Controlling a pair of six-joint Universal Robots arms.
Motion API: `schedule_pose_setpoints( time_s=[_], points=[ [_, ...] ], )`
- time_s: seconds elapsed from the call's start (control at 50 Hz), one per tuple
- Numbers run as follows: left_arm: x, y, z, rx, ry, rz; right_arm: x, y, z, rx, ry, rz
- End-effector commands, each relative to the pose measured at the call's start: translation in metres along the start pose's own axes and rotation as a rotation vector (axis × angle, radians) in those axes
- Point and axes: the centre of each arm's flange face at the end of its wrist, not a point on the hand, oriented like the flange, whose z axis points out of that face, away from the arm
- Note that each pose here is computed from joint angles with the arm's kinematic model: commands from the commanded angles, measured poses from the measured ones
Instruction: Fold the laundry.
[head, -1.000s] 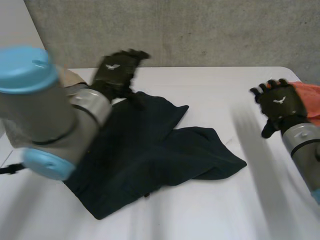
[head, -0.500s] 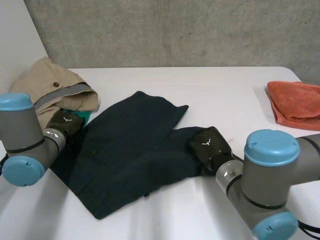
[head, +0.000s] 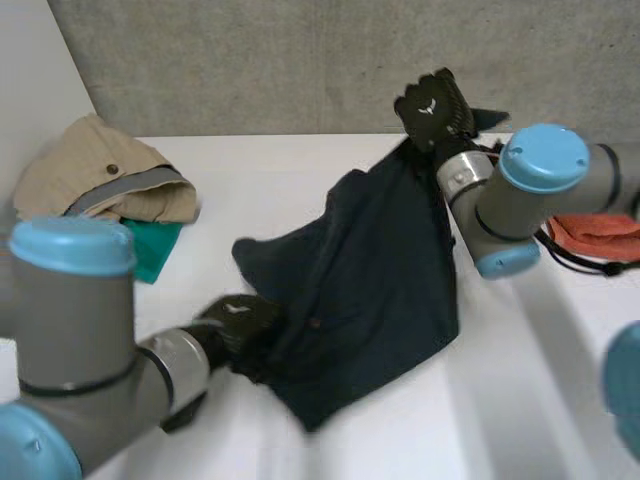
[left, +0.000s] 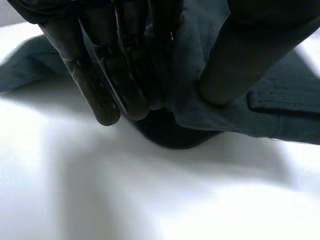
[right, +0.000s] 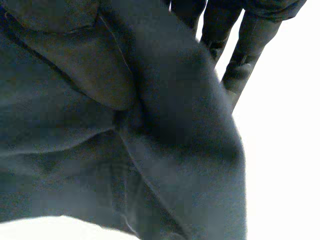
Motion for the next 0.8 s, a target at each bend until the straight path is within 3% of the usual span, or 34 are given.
schedule_pose_setpoints(
  time_s=[0.02,0.1,0.2,0.36,0.5,0.62,0.68,0.8],
  points=[
    [0.052,0.003,0.000,0.077,0.183,-0.210,-0.034,0.014,0.013,0.121,-0.076,0.099],
    [0.059,-0.004,0.001,0.145,0.215,-0.269,-0.038,0.015,0.013,0.118,-0.066,0.165],
    [0.058,-0.014,-0.003,0.189,0.208,-0.253,-0.014,0.016,0.014,0.025,0.049,0.209],
    [0.014,-0.054,-0.021,0.353,0.022,-0.166,0.056,-0.021,-0.014,-0.199,0.172,0.231],
    [-0.036,-0.071,-0.019,0.395,-0.148,-0.009,0.065,-0.044,-0.078,-0.519,0.035,0.315],
    [-0.071,-0.063,0.011,0.340,-0.239,0.132,0.053,-0.047,-0.143,-0.788,-0.029,0.604],
    [-0.084,-0.050,0.032,0.279,-0.239,0.182,0.040,-0.046,-0.173,-0.882,-0.043,0.688],
    [-0.090,-0.024,0.062,0.195,-0.168,0.257,0.009,-0.053,-0.220,-0.957,-0.132,0.713]
  ],
)
